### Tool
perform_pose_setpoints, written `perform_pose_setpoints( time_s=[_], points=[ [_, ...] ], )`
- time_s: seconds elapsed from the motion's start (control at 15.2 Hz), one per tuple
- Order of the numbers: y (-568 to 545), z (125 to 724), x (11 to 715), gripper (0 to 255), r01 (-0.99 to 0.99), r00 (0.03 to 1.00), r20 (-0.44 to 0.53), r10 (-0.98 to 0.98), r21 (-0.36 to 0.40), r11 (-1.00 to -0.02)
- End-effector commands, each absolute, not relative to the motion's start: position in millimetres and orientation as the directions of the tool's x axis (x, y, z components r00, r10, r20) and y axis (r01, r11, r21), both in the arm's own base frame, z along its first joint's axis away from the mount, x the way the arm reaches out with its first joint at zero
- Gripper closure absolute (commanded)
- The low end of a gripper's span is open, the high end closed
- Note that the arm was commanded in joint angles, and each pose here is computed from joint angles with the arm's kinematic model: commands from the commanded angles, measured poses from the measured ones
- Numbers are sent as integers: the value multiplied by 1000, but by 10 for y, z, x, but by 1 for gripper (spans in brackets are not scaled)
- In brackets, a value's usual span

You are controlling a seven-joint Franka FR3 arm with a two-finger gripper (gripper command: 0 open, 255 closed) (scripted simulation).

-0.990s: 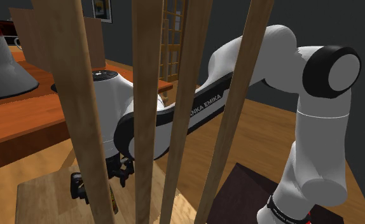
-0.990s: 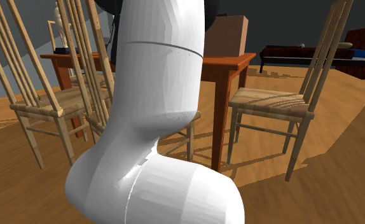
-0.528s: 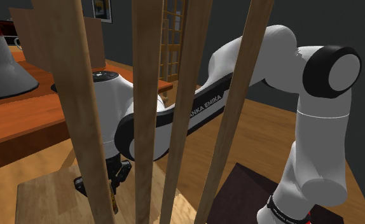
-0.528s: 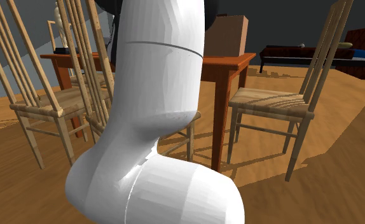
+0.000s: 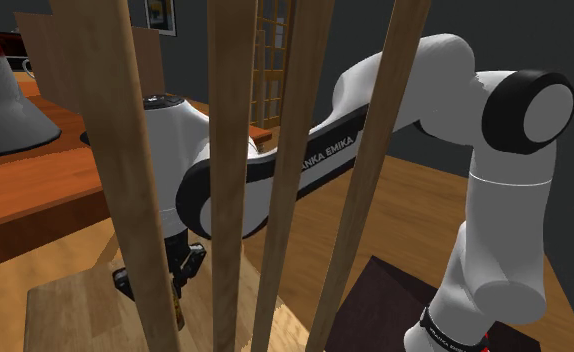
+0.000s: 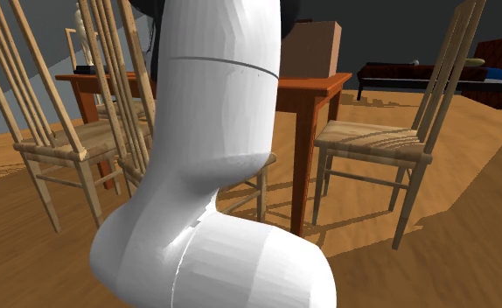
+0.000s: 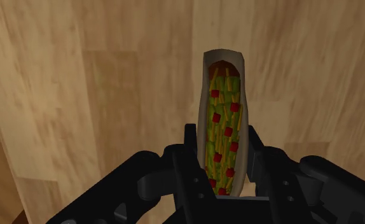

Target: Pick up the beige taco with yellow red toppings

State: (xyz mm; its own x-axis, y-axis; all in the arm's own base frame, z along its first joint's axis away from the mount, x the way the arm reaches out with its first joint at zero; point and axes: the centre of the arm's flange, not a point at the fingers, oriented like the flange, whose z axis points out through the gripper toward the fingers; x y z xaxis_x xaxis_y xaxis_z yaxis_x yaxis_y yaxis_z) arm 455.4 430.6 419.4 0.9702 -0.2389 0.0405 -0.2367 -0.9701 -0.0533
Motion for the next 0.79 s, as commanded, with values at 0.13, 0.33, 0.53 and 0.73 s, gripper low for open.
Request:
perform_pose_setpoints(
  time_s=[0.13,0.33,0.53,0.73],
  points=[
    [4306,4401,4556,255,-237,970,40,-239,-53,-970],
    [4306,4560,4556,255,-237,970,40,-239,-53,-970],
    [4306,4718,4556,255,-237,970,40,-239,-53,-970],
    [4306,4779,4556,255,-237,970,40,-239,-53,-970]
  ],
)
